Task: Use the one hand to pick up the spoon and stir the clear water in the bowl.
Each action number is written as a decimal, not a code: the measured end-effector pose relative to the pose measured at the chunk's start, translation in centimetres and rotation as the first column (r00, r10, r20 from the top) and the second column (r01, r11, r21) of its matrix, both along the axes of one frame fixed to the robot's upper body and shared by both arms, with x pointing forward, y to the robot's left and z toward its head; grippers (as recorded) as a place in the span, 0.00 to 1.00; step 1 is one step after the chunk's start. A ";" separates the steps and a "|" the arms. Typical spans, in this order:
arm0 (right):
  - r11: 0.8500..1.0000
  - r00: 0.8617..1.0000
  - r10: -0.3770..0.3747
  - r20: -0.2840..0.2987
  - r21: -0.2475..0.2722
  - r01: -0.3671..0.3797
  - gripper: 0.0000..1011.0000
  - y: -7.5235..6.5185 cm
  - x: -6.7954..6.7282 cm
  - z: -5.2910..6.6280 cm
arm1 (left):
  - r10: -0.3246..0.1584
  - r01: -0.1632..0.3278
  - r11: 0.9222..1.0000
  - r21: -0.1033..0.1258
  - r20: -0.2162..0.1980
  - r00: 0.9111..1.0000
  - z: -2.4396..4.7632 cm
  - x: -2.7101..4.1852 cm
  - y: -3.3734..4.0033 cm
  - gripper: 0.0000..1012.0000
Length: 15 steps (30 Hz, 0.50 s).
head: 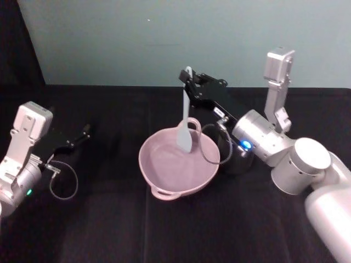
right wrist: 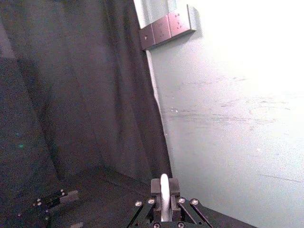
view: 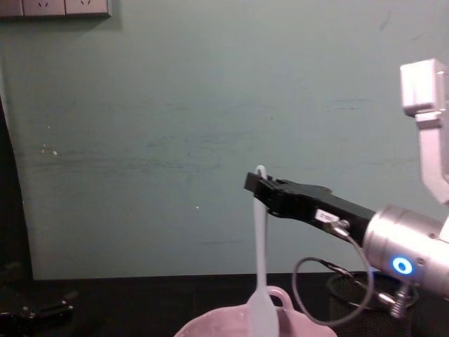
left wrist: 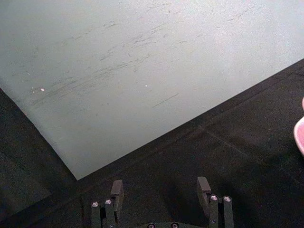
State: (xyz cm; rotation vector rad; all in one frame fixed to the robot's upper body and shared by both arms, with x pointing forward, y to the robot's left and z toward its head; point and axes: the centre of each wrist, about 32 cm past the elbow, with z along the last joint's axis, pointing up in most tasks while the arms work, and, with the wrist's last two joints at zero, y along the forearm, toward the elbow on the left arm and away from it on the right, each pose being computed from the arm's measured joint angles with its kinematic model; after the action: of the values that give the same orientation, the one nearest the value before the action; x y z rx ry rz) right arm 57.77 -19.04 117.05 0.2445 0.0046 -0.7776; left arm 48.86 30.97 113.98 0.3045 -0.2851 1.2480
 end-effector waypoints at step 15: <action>1.000 1.000 -0.006 -0.008 -0.027 0.006 0.11 -1.9 -3.1 -0.2 | 0.000 0.000 1.000 0.000 0.000 1.000 0.00 0.00 0.00 1.00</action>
State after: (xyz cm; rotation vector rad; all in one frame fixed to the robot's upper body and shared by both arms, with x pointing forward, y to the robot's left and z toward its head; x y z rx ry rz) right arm 54.72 -20.90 116.84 0.2161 0.0013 -0.7839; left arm 48.86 30.97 113.98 0.3045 -0.2850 1.2479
